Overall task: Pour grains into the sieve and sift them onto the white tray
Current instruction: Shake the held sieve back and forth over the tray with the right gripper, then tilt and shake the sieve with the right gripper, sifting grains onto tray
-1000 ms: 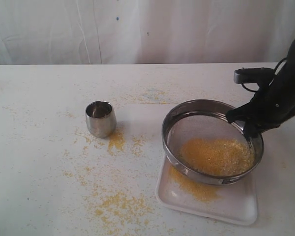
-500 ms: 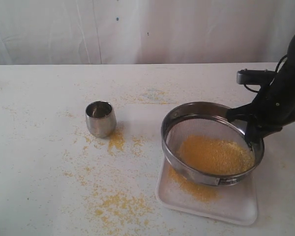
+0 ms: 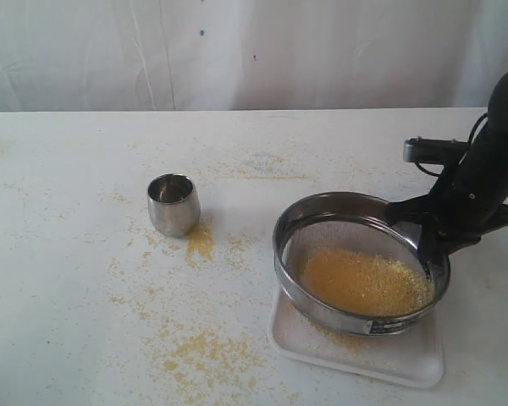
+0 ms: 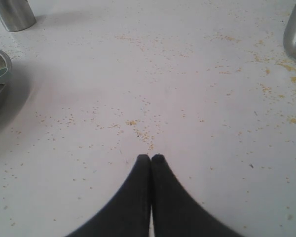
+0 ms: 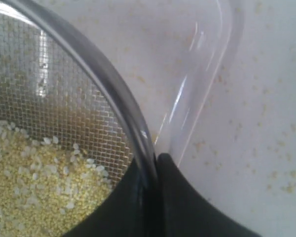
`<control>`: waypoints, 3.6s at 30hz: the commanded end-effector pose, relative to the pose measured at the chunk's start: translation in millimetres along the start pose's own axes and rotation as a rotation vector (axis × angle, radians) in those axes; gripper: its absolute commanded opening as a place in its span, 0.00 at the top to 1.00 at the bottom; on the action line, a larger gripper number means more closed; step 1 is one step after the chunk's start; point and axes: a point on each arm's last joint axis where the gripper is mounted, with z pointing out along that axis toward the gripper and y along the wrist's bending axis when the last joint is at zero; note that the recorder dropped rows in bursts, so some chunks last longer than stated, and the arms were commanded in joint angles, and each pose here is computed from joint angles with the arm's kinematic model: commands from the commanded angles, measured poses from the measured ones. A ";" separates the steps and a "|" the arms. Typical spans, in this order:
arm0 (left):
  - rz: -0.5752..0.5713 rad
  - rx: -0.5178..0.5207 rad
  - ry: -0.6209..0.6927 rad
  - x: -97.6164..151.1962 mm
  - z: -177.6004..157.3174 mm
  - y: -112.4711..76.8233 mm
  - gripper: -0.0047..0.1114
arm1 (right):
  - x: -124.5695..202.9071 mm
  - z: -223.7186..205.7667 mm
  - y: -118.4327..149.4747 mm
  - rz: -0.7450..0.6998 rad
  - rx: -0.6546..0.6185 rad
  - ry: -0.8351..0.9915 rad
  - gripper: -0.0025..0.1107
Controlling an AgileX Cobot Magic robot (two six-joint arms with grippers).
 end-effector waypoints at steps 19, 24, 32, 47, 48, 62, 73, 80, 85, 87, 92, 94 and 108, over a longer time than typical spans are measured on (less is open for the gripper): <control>-0.013 0.003 0.001 1.0 0.1 -0.4 0.96 | -8.3 -4.8 -0.4 0.076 0.011 -0.182 0.98; -0.013 0.003 0.001 1.0 0.1 -0.4 0.96 | 8.7 -10.4 4.4 0.156 -0.020 -0.011 0.98; -0.013 0.003 0.001 1.0 0.1 -0.4 0.96 | 13.2 -8.5 10.1 0.147 -0.038 0.025 0.98; -0.013 0.003 0.001 1.0 0.1 -0.4 0.96 | 25.7 -11.3 18.5 0.102 -0.062 0.095 0.98; -0.013 0.003 0.001 1.0 0.1 -0.4 0.96 | 24.8 -11.2 17.9 0.088 -0.056 0.070 0.98; -0.013 0.003 0.001 1.0 0.1 -0.4 0.96 | 10.2 -11.1 12.0 0.040 0.004 -0.086 0.98; -0.013 0.003 0.001 1.0 0.1 -0.4 0.96 | 4.0 -4.9 6.8 -0.007 0.051 -0.193 0.98; -0.013 0.003 0.001 1.0 0.1 -0.4 0.96 | 14.3 -5.9 9.3 0.082 0.028 -0.115 0.98; -0.013 0.003 0.001 1.0 0.1 -0.4 0.96 | 3.3 -13.1 7.3 0.079 0.045 -0.203 0.98; -0.013 0.003 0.001 1.0 0.1 -0.4 0.96 | 13.6 -14.8 9.3 0.081 0.032 -0.086 0.98; -0.013 0.003 0.001 1.0 0.1 -0.4 0.96 | -3.5 -14.8 5.9 0.060 0.060 -0.276 0.98; -0.013 0.003 0.001 1.0 0.1 -0.4 0.96 | 8.0 -19.1 9.4 0.076 0.036 -0.122 0.98; -0.013 0.003 0.001 1.0 0.1 -0.4 0.96 | 17.0 -22.3 8.3 0.062 0.061 -0.021 0.98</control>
